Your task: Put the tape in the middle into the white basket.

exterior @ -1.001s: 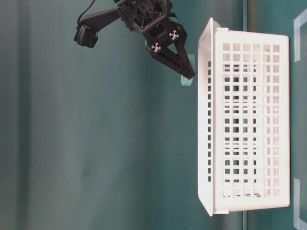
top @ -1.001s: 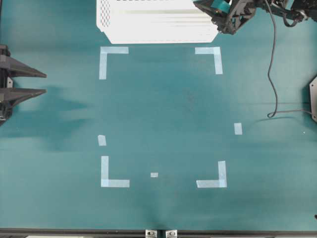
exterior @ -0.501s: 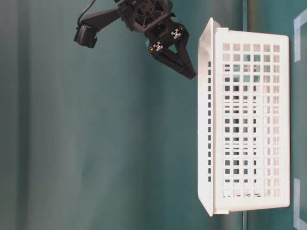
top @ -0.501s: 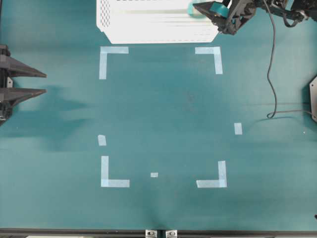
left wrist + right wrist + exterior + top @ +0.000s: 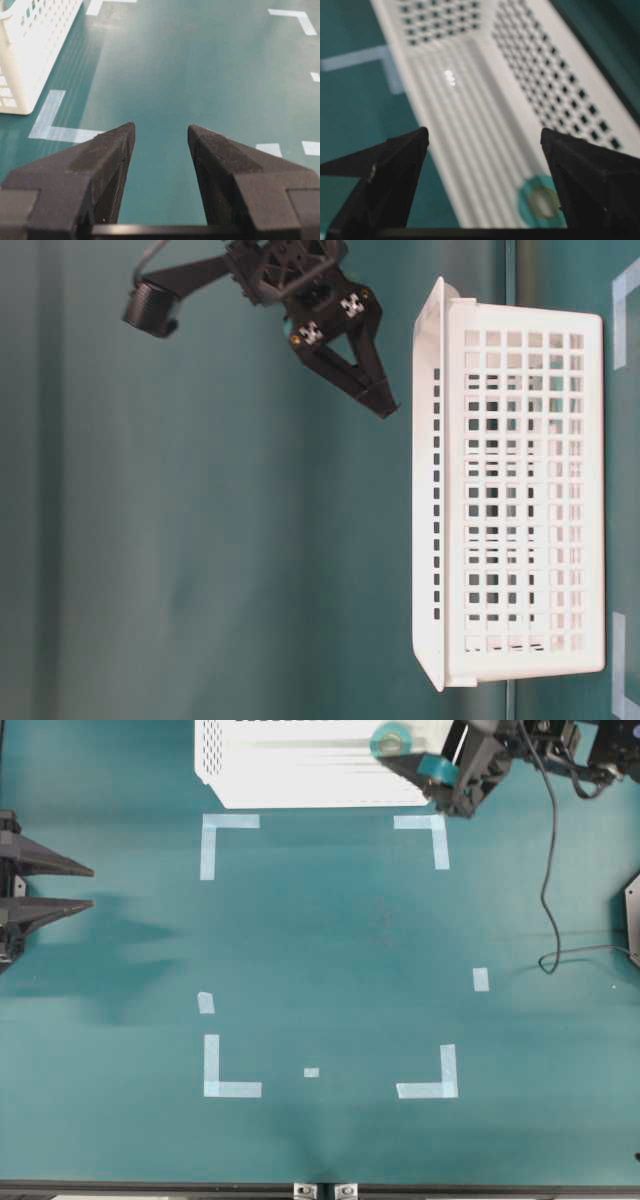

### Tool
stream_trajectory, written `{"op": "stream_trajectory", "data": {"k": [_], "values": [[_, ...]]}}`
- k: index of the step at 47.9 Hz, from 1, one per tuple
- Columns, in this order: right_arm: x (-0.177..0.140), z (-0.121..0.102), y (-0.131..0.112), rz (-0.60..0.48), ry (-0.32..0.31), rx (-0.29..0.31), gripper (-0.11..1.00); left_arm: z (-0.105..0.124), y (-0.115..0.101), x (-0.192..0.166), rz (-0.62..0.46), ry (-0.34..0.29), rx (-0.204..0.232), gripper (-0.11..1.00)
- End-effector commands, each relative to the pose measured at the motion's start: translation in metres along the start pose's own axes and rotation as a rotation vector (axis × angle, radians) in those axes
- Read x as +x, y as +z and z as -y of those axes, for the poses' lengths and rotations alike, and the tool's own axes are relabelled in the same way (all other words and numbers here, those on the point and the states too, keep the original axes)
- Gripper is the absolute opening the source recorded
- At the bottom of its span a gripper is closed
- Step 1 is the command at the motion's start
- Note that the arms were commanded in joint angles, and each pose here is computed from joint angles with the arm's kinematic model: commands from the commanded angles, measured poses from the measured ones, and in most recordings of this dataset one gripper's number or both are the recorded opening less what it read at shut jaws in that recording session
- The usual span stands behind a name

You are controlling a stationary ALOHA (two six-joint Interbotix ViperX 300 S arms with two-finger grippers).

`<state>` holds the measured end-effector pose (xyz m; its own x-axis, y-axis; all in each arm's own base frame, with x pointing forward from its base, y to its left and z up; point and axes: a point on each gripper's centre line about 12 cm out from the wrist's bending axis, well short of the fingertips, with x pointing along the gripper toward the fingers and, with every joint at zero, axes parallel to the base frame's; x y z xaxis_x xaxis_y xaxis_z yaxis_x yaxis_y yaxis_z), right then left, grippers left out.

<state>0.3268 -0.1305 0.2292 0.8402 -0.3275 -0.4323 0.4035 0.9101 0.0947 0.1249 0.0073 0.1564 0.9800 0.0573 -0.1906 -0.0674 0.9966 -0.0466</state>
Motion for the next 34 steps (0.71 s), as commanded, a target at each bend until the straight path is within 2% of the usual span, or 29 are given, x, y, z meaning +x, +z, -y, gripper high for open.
{"op": "stream_trajectory", "data": {"k": [1,10,21,34], "values": [[-0.011,-0.016,0.010,0.045,0.044,-0.020,0.94,0.000,0.005,0.001,0.012,0.003,0.001,0.06],[-0.028,-0.048,0.000,0.065,0.143,-0.059,0.94,0.000,0.005,0.001,0.012,0.003,0.001,0.06],[-0.050,-0.073,-0.013,0.126,0.245,-0.085,0.94,0.000,0.005,0.000,0.014,0.004,0.001,0.06],[-0.062,-0.079,-0.028,0.122,0.282,-0.101,0.94,-0.001,0.005,0.000,0.014,0.006,-0.001,0.06]]}}
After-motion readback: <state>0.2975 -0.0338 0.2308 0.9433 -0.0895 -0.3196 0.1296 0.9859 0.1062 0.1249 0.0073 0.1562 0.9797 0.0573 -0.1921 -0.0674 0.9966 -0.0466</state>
